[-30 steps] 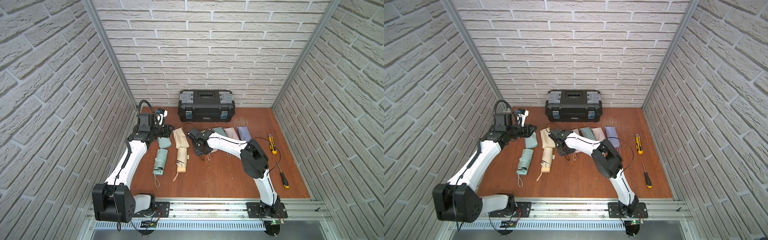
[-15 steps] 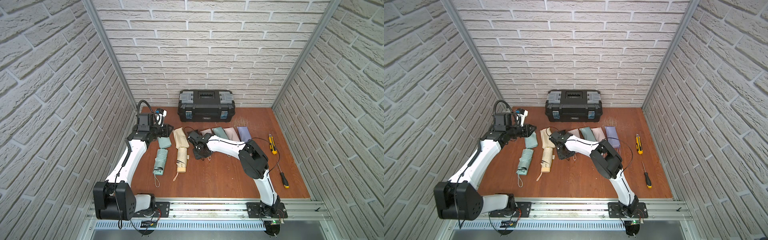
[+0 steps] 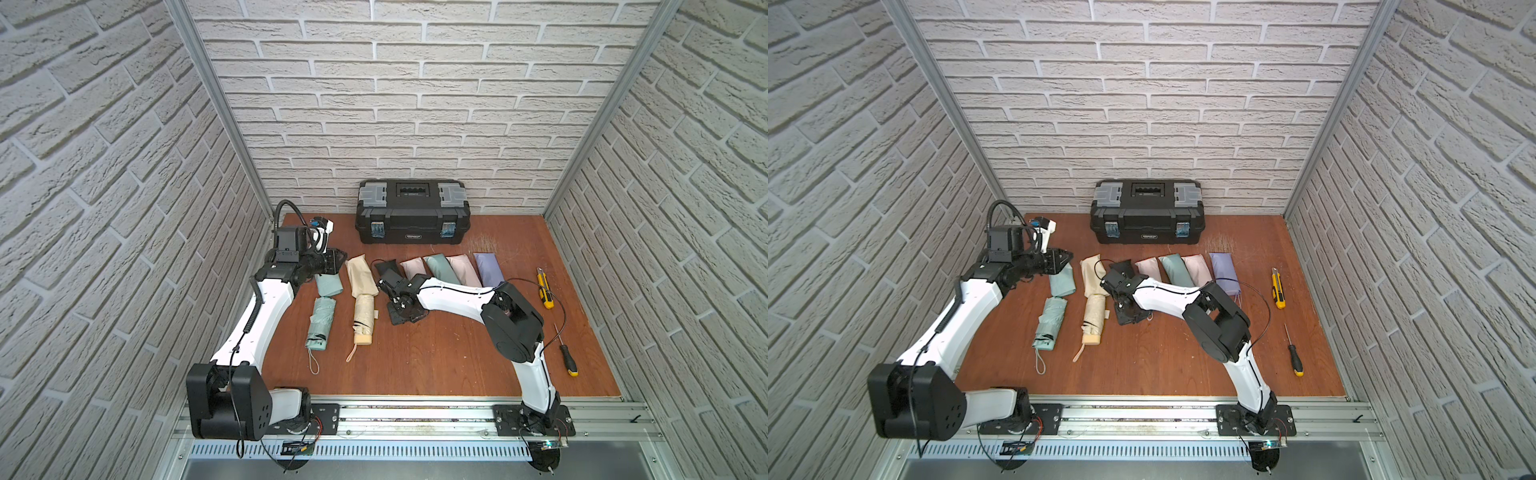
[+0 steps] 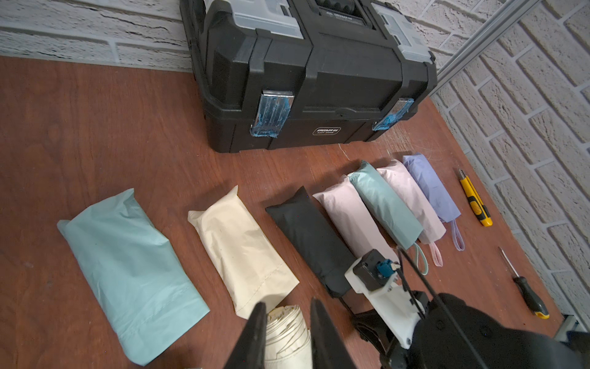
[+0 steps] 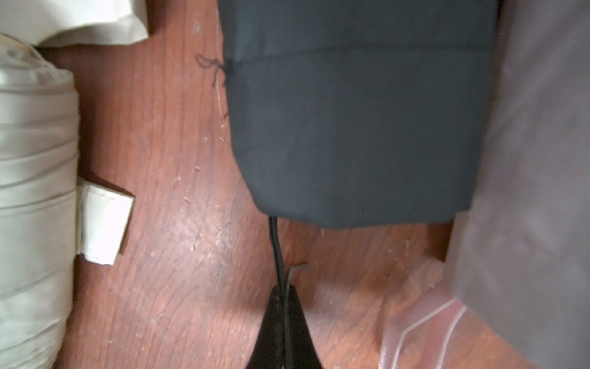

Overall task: Take umbrellas out of sleeves
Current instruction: Move the umbrella to the center of the board.

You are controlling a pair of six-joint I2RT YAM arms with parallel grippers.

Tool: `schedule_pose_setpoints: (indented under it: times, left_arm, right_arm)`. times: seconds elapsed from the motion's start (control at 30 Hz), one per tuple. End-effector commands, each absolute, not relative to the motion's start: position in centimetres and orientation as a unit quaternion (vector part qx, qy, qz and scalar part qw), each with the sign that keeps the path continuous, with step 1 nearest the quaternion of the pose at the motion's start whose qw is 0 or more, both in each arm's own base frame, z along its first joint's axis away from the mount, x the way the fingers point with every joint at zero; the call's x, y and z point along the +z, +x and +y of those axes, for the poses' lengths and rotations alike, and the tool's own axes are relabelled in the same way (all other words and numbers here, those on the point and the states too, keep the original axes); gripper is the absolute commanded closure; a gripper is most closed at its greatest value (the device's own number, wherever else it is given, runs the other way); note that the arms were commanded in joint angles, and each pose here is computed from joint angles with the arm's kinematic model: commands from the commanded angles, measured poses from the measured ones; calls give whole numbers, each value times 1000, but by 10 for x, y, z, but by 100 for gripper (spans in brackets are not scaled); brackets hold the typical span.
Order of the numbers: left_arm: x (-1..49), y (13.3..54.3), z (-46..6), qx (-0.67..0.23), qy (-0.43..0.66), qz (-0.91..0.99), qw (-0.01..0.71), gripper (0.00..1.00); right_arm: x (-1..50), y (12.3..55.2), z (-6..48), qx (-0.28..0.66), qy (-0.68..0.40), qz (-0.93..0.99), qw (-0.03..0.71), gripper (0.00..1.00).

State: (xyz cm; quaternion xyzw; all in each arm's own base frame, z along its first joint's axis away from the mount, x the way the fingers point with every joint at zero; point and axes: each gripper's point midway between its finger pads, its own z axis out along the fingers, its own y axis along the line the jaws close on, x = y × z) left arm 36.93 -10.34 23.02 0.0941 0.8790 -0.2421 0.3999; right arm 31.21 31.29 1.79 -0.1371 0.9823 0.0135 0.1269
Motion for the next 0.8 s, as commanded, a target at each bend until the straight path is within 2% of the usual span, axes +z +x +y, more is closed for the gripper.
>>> schedule_pose_setpoints:
  times: [0.0, 0.23, 0.43, 0.77]
  left_arm:
    - [243, 374, -103, -245, 100, 867, 422, 73]
    - [242, 374, -105, -248, 101, 867, 419, 73]
    - [237, 373, -115, -258, 116, 867, 410, 69]
    - [212, 361, -150, -236, 174, 877, 380, 65]
  right_arm:
    - [10, 279, 287, -29, -145, 985, 85, 97]
    - [16, 238, 257, -29, -141, 987, 66, 97]
    - [7, 203, 232, -26, -121, 991, 54, 97]
    - [25, 186, 196, -44, -108, 989, 85, 97]
